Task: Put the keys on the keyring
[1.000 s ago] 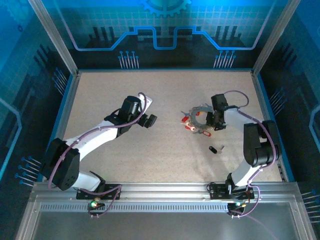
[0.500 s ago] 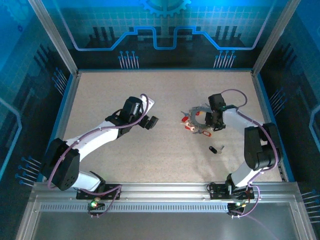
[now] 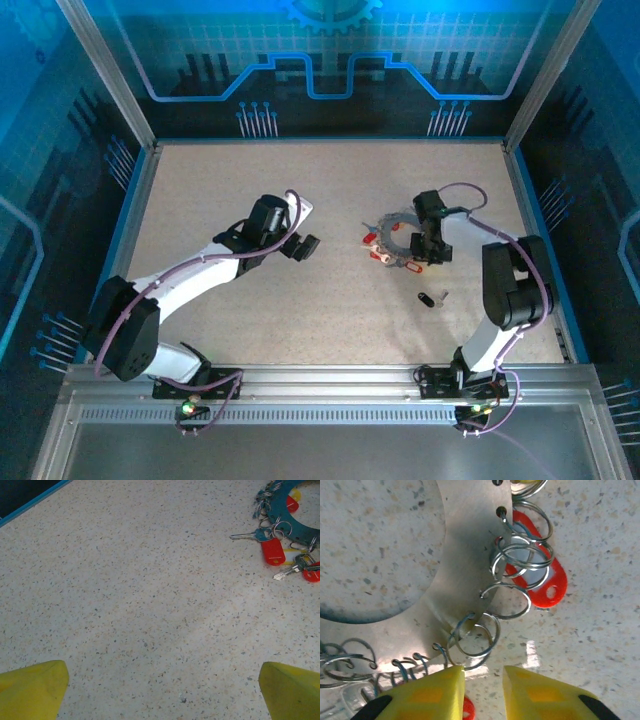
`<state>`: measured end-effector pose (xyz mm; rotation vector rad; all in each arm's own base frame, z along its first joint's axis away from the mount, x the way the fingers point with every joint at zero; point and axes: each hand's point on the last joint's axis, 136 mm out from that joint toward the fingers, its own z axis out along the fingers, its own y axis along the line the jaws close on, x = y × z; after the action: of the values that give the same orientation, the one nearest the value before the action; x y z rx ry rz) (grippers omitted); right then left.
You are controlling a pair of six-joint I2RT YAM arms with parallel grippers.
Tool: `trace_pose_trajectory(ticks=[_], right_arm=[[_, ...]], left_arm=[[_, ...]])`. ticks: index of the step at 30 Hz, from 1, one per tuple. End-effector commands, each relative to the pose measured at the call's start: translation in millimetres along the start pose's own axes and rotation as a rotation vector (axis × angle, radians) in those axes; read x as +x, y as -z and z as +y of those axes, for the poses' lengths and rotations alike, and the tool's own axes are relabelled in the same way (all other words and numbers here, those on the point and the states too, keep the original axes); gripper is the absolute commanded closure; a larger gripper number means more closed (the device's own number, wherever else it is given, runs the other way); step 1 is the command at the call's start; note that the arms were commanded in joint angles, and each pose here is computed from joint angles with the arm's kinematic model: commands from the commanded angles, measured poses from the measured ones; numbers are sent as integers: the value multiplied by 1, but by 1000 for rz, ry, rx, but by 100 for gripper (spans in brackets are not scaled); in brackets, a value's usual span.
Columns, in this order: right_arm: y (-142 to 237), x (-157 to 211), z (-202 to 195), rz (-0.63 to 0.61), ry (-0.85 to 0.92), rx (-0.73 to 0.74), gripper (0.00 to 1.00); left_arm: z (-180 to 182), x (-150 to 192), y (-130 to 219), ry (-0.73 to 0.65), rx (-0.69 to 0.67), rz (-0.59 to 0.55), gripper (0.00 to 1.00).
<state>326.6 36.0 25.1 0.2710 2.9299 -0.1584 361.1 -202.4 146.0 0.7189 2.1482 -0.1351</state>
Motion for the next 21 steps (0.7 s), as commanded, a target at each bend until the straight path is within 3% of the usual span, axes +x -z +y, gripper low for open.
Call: trace_pose_trajectory(ticks=[1,3,9,21], right_arm=[[-5,13,-6,116,149,130,70],[-11,12,-6,121,195,181,70],[-11,6,13,106,265,140,63],[-2,8,41,122,345,0,67]], left_arm=[[-4,-4,-4,-15,14,3,1],[-6,-4,-6,-11,21,11,1],[-6,-3,-6,-14,14,13,1],[-9,-4,-5,-39,13,11,1]])
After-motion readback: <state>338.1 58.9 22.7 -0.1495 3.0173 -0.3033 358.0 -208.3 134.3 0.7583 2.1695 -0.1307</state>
